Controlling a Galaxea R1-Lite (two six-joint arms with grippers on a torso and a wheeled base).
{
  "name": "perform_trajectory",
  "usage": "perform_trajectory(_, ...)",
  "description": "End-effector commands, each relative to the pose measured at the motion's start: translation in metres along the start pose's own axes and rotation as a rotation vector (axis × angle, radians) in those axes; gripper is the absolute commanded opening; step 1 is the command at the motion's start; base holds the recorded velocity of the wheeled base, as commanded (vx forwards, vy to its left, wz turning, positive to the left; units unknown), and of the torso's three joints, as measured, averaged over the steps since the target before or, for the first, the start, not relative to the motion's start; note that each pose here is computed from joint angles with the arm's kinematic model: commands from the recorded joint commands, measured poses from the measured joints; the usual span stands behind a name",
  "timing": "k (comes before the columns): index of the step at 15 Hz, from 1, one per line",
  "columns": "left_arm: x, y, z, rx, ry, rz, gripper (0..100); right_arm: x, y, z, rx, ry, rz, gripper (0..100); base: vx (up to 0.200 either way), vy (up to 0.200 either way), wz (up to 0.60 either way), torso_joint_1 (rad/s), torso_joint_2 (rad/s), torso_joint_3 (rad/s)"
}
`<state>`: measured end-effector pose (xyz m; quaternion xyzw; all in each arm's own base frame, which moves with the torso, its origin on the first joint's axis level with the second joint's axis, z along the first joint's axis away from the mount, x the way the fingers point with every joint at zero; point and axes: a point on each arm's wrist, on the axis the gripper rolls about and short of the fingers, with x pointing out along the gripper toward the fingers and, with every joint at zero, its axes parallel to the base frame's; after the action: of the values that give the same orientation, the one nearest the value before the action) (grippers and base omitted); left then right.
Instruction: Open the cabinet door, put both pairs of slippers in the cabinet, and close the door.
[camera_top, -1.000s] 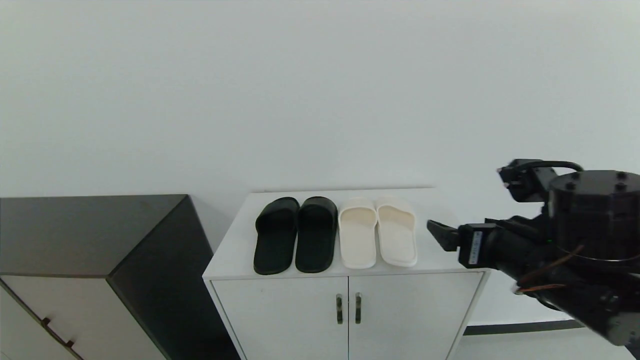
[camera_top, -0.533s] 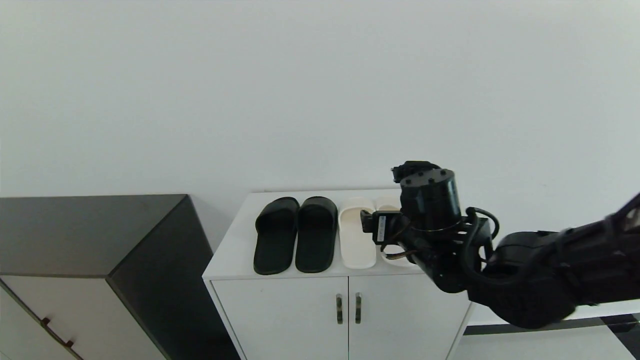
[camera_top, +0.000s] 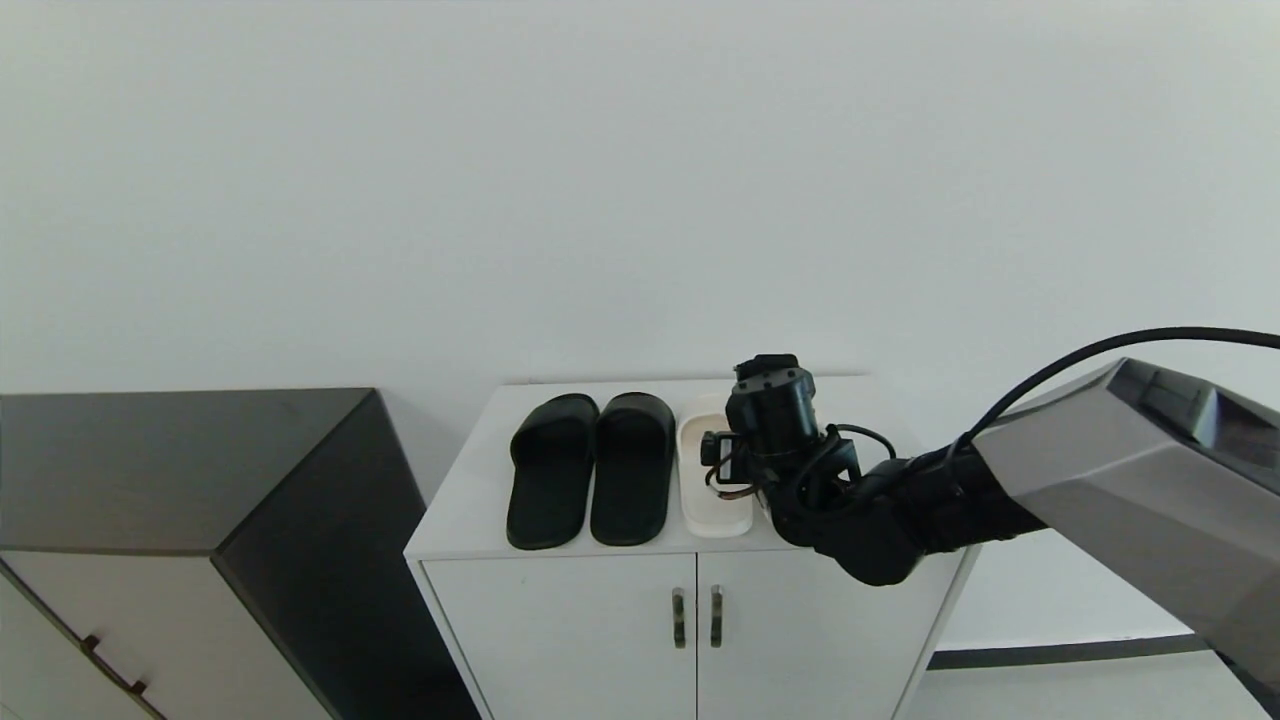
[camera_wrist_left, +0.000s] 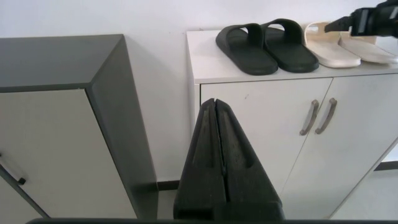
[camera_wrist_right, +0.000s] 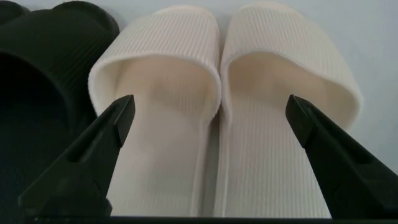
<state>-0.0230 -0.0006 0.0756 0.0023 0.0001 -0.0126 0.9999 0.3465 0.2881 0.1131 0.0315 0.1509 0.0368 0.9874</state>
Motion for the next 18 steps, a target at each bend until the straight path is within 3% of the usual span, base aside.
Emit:
perform_trajectory(1,0.000,0.000,0.000,0.000,0.001,0.001,0,0.022,0.001,-0.011,-0.009,0.006,-0.025,100,0.000,0.000,0.00,0.000,0.00,0.000)
perform_trajectory(13,0.000,0.000,0.000,-0.002,0.001,0.001,0,0.070,0.001,-0.004,0.004,-0.055,-0.110,100,0.000,0.000,0.00,0.000,0.00,0.000)
perform_trajectory(14,0.000,0.000,0.000,-0.002,0.001,0.001,0,0.070,0.002,-0.003,0.004,-0.057,-0.106,0,0.000,0.000,0.00,0.000,0.00,0.000)
perform_trajectory(18,0.000,0.000,0.000,-0.002,0.001,0.001,0,0.071,0.001,-0.001,0.008,-0.065,-0.118,0,0.000,0.000,0.00,0.000,0.00,0.000)
